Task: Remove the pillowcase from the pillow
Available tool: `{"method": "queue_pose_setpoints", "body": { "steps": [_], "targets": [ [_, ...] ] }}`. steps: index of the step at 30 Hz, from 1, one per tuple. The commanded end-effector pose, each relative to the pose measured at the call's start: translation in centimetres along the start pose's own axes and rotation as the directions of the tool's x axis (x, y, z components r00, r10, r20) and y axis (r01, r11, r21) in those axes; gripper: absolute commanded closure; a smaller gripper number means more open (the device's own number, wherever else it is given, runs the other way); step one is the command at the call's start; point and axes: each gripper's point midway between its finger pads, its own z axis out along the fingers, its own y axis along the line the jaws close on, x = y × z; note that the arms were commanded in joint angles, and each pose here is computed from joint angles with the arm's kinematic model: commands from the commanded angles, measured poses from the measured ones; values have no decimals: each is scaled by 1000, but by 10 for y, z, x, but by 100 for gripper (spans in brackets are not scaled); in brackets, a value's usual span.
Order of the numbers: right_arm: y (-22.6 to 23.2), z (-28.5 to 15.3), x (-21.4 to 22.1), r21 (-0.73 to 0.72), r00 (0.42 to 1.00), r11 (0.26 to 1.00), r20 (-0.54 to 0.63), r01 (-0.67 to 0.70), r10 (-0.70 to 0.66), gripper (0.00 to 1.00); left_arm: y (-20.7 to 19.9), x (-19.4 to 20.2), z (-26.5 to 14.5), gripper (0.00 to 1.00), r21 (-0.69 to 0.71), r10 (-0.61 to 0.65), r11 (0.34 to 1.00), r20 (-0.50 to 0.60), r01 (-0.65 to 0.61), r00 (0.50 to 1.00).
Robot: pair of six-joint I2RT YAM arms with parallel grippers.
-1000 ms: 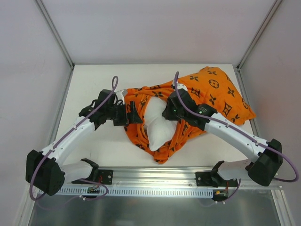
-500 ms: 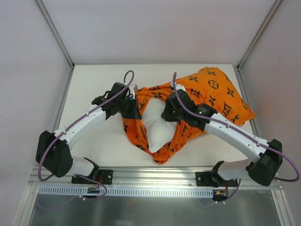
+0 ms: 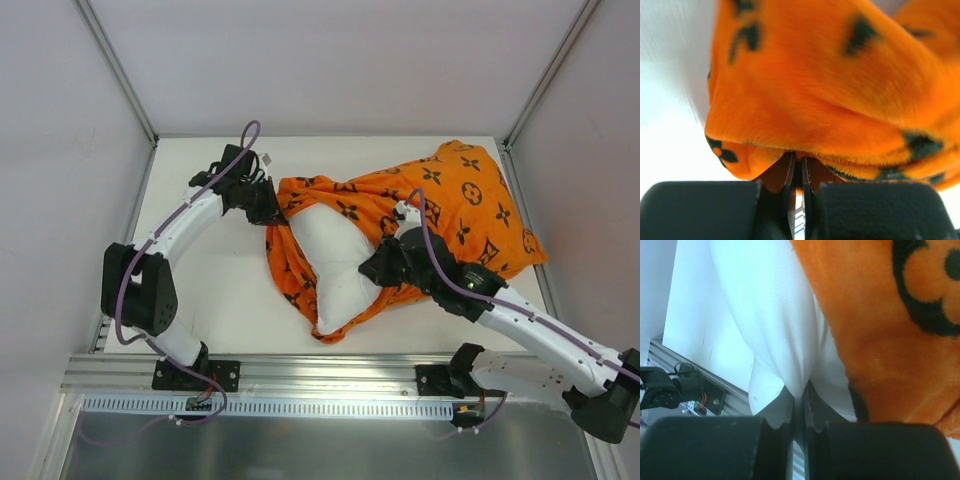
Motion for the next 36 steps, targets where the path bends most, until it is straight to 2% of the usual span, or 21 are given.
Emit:
{"method": "queue_pose_setpoints", "body": {
  "steps": [1,6,11,16,20,24,26,27,28,32,35,36],
  "targets": [
    [-7,-19,33,-19,996,1000,-90,-21,19,99,5,-64,-5,100,-5,-58,998,152,59,987],
    [-32,-16,75,49,981,999,-190,-15,24,99,-5,-100,-9,100,64,-152,988,185,142,971],
    [-51,-11,118,94,955,995,-295,-12,40,99,-16,-131,-14,100,118,-180,981,240,155,954],
    [-64,-20,131,136,941,990,-336,27,21,99,-9,-150,-1,100,135,-232,969,228,205,946],
    [-72,-30,129,152,948,988,-316,35,15,99,-8,-162,11,100,156,-223,969,209,193,952],
    [-55,-32,107,88,972,996,-232,0,20,99,-16,-150,12,99,204,-204,964,152,171,967],
    [-49,-27,100,99,973,995,-231,13,10,99,-18,-145,-2,64,198,-178,970,176,142,968],
    [-44,-25,95,92,974,996,-229,20,1,99,-16,-145,-9,40,180,-173,974,204,137,964],
    [-31,-19,86,66,977,998,-215,15,-1,99,-16,-145,-18,2,169,-161,978,227,124,960],
    [-5,-1,63,33,984,999,-180,17,-11,99,-19,-139,-95,1,168,-141,982,380,82,914],
    [16,15,51,-2,983,1000,-182,24,-24,99,-23,-120,-133,1,162,-100,986,439,31,893],
    [22,19,48,-21,984,1000,-179,21,-24,99,-26,-111,-137,2,176,-93,984,428,18,899]
  ]
}}
